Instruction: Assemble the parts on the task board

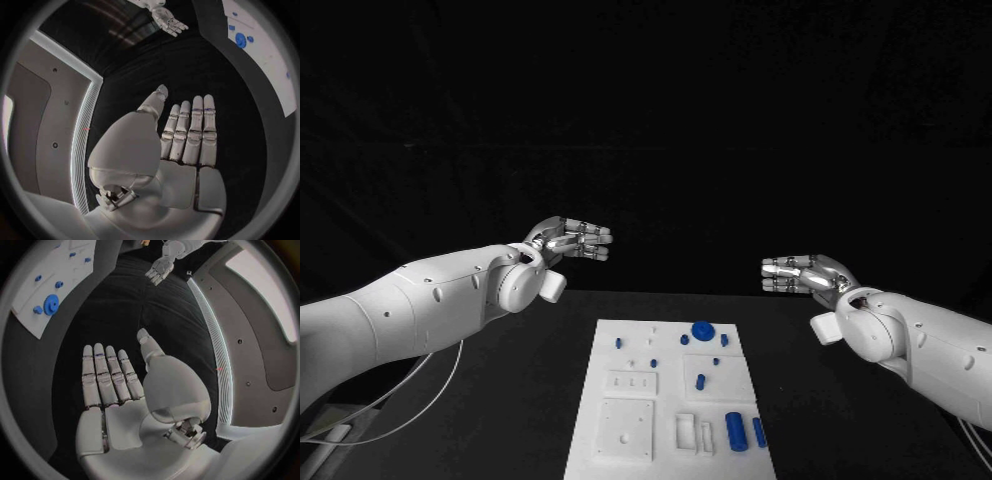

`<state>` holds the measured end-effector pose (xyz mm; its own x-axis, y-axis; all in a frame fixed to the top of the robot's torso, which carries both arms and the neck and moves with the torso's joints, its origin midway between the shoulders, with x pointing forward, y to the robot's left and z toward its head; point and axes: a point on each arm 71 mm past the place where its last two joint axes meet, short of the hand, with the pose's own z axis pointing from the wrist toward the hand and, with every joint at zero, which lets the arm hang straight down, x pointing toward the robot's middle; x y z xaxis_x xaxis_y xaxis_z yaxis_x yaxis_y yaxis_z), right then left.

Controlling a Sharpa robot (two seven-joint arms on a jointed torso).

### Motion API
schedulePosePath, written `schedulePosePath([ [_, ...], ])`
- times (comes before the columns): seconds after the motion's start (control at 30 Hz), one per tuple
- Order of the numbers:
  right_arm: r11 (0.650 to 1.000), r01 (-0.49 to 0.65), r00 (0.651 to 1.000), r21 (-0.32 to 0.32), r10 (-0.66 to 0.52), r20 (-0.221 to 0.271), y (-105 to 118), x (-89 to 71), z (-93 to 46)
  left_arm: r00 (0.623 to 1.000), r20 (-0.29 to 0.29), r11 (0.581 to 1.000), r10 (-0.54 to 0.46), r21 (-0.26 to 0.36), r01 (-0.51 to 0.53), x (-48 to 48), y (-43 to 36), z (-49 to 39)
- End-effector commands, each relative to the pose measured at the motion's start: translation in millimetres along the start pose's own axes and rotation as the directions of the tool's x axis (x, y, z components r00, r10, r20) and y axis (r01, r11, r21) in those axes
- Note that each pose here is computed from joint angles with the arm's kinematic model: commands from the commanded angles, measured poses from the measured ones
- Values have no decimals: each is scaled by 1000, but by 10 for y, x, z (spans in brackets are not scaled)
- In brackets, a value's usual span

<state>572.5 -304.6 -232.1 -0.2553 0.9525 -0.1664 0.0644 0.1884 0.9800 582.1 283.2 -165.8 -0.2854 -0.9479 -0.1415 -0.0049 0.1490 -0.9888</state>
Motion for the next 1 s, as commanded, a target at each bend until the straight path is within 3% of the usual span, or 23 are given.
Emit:
schedulePosePath([
  [0.03, 1000, -3, 1000, -12, 3, 4, 7, -12, -3, 1000, 4, 1000, -6, 17, 6, -8, -17, 2],
  [1.0, 1000, -3, 1000, -12, 3, 7, -1, -24, -7, 1000, 8, 1000, -5, 19, 5, -32, -16, 1],
])
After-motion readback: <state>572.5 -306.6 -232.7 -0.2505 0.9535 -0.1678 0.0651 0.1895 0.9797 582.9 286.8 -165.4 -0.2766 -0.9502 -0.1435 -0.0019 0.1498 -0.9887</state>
